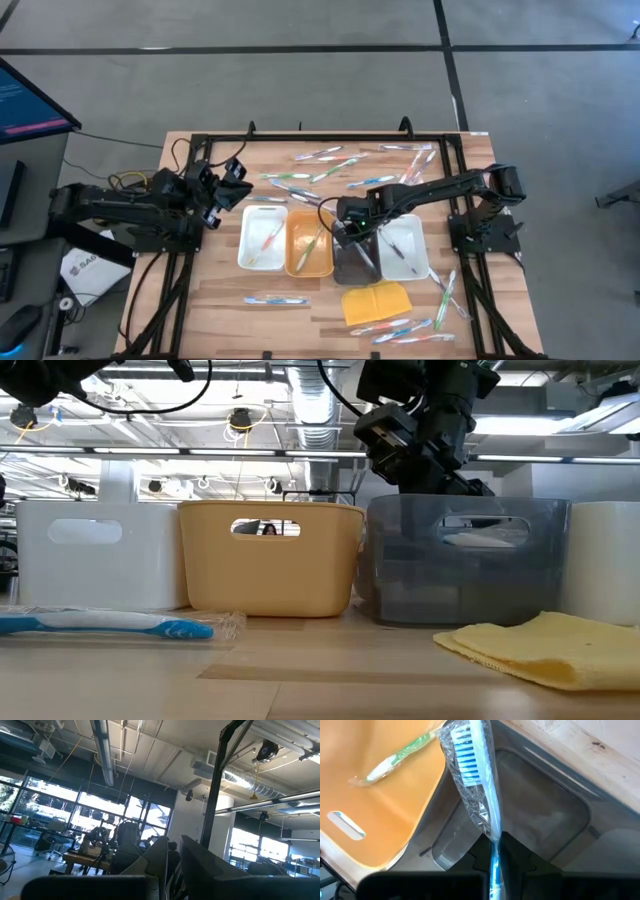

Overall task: Pick & Place Toothbrushes
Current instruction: Put the blue toothbrush into the black bin

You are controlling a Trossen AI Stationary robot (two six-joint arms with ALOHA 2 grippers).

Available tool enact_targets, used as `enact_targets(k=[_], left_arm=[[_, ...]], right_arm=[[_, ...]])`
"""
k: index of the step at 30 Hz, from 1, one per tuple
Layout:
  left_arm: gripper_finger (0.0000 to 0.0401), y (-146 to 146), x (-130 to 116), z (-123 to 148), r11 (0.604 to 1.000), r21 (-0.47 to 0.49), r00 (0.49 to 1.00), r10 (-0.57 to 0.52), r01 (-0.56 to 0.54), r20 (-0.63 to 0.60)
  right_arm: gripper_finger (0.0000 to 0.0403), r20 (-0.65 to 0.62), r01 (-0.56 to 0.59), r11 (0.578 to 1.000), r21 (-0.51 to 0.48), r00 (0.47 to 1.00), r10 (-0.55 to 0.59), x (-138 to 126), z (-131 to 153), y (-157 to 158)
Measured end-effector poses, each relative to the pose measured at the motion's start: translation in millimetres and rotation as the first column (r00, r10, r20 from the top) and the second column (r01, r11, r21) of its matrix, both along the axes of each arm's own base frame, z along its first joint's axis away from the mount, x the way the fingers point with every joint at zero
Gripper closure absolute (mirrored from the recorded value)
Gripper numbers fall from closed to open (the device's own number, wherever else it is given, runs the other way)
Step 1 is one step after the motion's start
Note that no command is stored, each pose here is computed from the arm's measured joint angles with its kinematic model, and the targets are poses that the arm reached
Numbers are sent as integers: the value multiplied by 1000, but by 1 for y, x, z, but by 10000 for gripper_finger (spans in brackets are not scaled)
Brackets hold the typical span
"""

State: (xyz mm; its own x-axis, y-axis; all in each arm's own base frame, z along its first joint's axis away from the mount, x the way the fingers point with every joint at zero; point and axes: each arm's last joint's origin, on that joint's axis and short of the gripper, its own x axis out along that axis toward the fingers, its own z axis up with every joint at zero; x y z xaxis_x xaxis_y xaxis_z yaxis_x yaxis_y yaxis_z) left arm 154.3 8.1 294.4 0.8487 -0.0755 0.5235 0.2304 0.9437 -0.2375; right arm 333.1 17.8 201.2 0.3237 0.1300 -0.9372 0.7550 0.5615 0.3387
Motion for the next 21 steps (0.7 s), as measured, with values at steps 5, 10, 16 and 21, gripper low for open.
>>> enact_targets(k=[5, 10, 16, 21], left_arm=[[358, 0, 0, 0, 1000, 0, 1000, 0, 0, 0], [358, 0, 0, 0, 1000, 0, 1000, 0, 0, 1], [358, 0, 0, 0, 1000, 0, 1000, 0, 0, 3], [358, 0, 0, 0, 1000, 0, 1000, 0, 0, 3]], right_arm=[[388, 1, -1, 1000, -13, 1000, 1, 0, 0, 0], [388, 1, 3, 1000, -14, 1000, -3, 0, 0, 0], [389, 8, -5, 1000, -29, 1000, 5, 1, 0, 1], [388, 9, 13, 998, -55, 1000, -12, 1, 0, -4]])
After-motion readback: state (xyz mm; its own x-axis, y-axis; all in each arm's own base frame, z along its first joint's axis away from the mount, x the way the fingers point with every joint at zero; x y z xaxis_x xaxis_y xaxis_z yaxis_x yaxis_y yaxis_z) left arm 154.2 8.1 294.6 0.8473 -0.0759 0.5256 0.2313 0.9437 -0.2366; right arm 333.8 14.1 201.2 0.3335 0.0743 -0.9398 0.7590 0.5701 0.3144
